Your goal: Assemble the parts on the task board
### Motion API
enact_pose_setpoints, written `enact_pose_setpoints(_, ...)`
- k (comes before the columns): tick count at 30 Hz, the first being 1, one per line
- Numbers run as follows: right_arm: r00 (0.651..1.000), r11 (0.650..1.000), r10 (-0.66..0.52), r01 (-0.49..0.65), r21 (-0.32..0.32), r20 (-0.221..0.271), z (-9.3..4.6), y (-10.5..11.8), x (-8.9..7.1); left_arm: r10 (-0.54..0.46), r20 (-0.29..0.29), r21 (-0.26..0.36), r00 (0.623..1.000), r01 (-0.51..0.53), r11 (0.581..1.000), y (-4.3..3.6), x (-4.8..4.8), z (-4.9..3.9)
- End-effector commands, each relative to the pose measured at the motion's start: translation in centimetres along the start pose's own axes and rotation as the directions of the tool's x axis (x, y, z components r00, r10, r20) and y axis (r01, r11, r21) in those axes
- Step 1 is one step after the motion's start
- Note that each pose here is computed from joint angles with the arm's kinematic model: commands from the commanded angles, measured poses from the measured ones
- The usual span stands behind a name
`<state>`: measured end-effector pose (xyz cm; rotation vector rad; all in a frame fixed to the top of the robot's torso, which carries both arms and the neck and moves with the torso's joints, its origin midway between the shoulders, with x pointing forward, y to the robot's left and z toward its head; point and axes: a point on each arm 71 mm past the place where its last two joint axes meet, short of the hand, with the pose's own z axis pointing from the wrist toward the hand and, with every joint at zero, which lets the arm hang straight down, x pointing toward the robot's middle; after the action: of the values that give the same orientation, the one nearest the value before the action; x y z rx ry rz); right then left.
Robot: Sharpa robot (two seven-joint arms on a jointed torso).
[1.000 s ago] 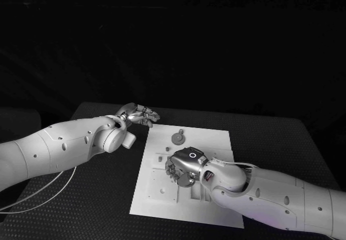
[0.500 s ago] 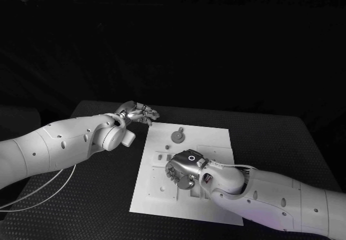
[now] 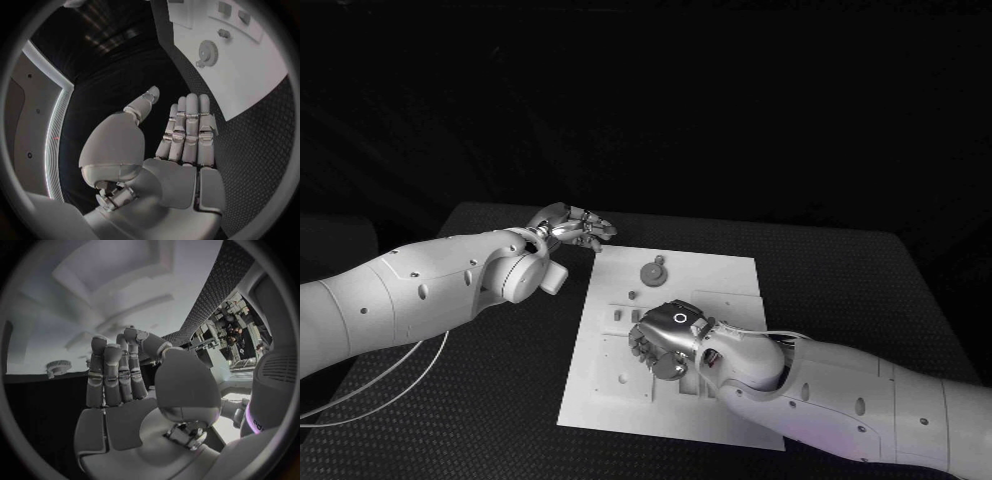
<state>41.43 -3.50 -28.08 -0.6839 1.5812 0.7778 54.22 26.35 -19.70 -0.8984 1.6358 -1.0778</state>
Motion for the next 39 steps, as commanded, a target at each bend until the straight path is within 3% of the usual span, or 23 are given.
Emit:
enact_pose_setpoints(1, 1.0, 1.0, -0.019, 0.019, -0.003, 0.001, -0.04, 0.12, 0.22, -0.006, -0.004, 0.008, 1.0, 0.006, 1.0, -0.2, 0.05, 0.03)
enact_pose_setpoints(16, 0.999, 1.0, -0.018, 0.018, 0.001, 0.027, -0.18, 0.1, 0.01, -0.006, -0.005, 0.006, 1.0, 0.006, 1.0, -0.16, 0.01, 0.04)
enact_pose_setpoints(39, 0.999, 0.999, -0.038, 0.038, 0.008, 0.02, -0.28, -0.2, 0.1, -0.006, -0.008, 0.003, 1.0, 0.006, 1.0, -0.13, 0.0, 0.04)
